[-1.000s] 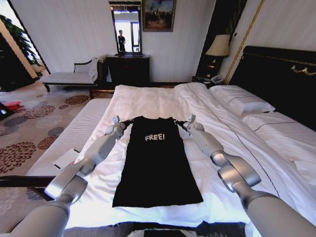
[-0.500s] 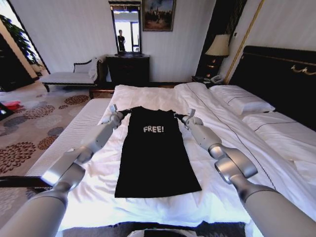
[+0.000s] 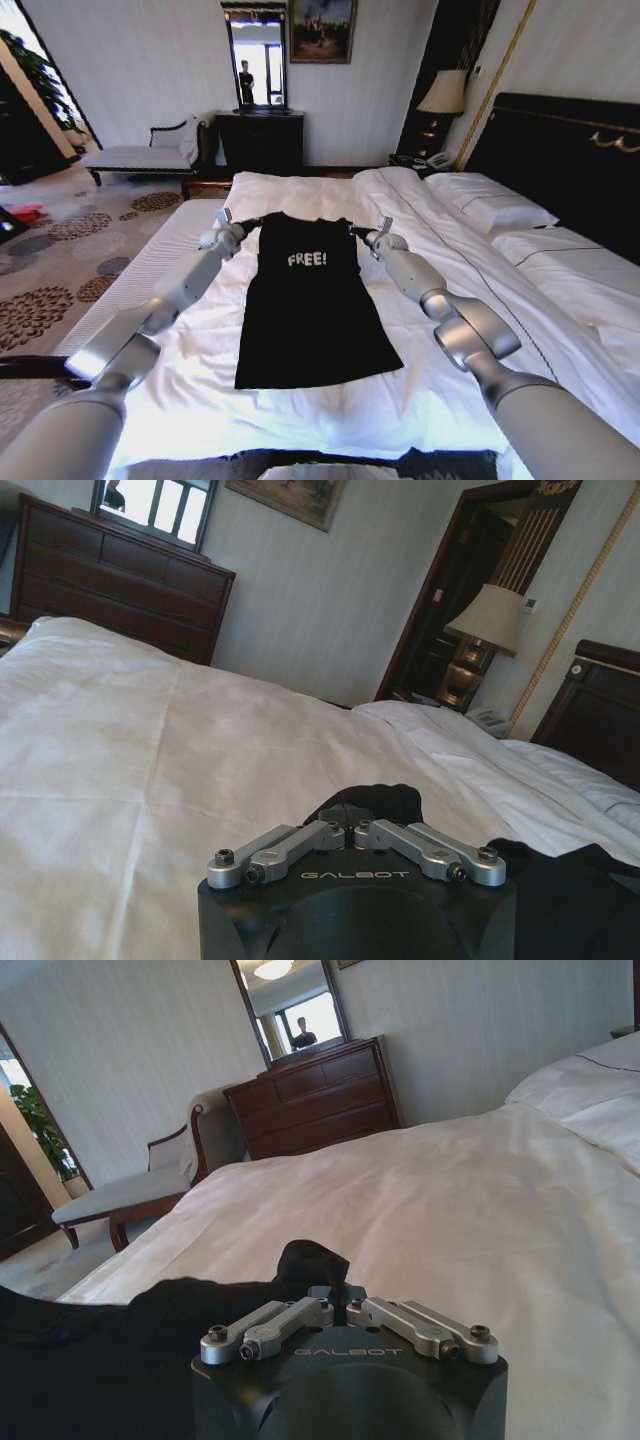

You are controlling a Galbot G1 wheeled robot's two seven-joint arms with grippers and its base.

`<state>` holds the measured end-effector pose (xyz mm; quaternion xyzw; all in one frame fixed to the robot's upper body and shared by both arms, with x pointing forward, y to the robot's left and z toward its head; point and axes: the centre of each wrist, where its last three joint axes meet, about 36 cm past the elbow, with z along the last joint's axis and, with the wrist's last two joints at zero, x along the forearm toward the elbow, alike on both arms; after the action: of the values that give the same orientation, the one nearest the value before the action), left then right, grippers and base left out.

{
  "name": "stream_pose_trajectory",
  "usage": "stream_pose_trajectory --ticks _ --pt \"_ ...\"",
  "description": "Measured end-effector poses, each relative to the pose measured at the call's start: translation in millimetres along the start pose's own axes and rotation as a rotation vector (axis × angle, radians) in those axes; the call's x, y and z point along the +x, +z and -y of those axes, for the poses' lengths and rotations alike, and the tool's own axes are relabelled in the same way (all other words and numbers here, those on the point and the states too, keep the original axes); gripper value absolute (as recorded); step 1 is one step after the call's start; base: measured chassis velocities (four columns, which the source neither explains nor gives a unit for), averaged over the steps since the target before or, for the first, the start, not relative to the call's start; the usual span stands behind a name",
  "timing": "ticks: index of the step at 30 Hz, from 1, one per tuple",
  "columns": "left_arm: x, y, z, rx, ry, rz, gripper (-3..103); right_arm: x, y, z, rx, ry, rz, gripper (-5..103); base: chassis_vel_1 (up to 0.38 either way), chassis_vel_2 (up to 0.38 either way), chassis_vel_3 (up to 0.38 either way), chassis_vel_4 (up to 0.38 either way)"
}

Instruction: Fold the clothes on the bed.

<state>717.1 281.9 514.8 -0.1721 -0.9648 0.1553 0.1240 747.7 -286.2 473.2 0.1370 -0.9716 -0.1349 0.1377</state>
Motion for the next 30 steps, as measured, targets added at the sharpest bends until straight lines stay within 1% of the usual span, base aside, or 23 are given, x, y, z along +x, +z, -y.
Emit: stream_pose_trajectory --ticks 4,8,9,12,14,15,17,19,21,23,27,28,30 --pt "12 5 4.3 0.005 0.018 0.014 0 16 6 7 0.011 -0.020 0.015 0 0.000 0.000 0.000 0.000" --pt "34 7 13.2 0.029 0.047 0.051 0 48 10 24 0.048 -0.025 0.052 0 0.000 0.000 0.000 0.000" --pt "34 7 13.2 0.029 0.047 0.051 0 48 10 24 0.048 -0.025 0.052 0 0.000 0.000 0.000 0.000" --pt "51 6 23.4 0.043 0.074 0.079 0 70 10 30 0.086 -0.039 0.072 0 0.000 0.000 0.000 0.000" --pt "56 6 27.1 0.046 0.086 0.084 0 77 11 31 0.095 -0.043 0.076 0 0.000 0.000 0.000 0.000" --pt "63 8 32.2 0.043 0.102 0.086 0 85 15 31 0.105 -0.048 0.078 0 0.000 0.000 0.000 0.000" --pt "75 11 39.3 0.033 0.124 0.088 0 98 25 30 0.125 -0.056 0.075 0 0.000 0.000 0.000 0.000" --pt "81 13 41.2 0.030 0.130 0.087 0 103 29 28 0.132 -0.061 0.073 0 0.000 0.000 0.000 0.000" --pt "93 20 43.7 0.026 0.141 0.081 0 113 38 23 0.148 -0.070 0.069 0 0.000 0.000 0.000 0.000" --pt "99 24 43.7 0.025 0.142 0.077 0 115 40 20 0.153 -0.075 0.070 0 0.000 0.000 0.000 0.000" --pt "136 50 36.4 0.030 0.132 0.045 0 133 45 6 0.171 -0.088 0.079 0 0.000 0.000 0.000 0.000" --pt "136 50 36.4 0.030 0.132 0.045 0 133 45 6 0.171 -0.088 0.079 0 0.000 0.000 0.000 0.000" --pt "154 59 33.3 0.033 0.123 0.036 0 143 46 1 0.166 -0.087 0.085 0 0.000 0.000 0.000 0.000"
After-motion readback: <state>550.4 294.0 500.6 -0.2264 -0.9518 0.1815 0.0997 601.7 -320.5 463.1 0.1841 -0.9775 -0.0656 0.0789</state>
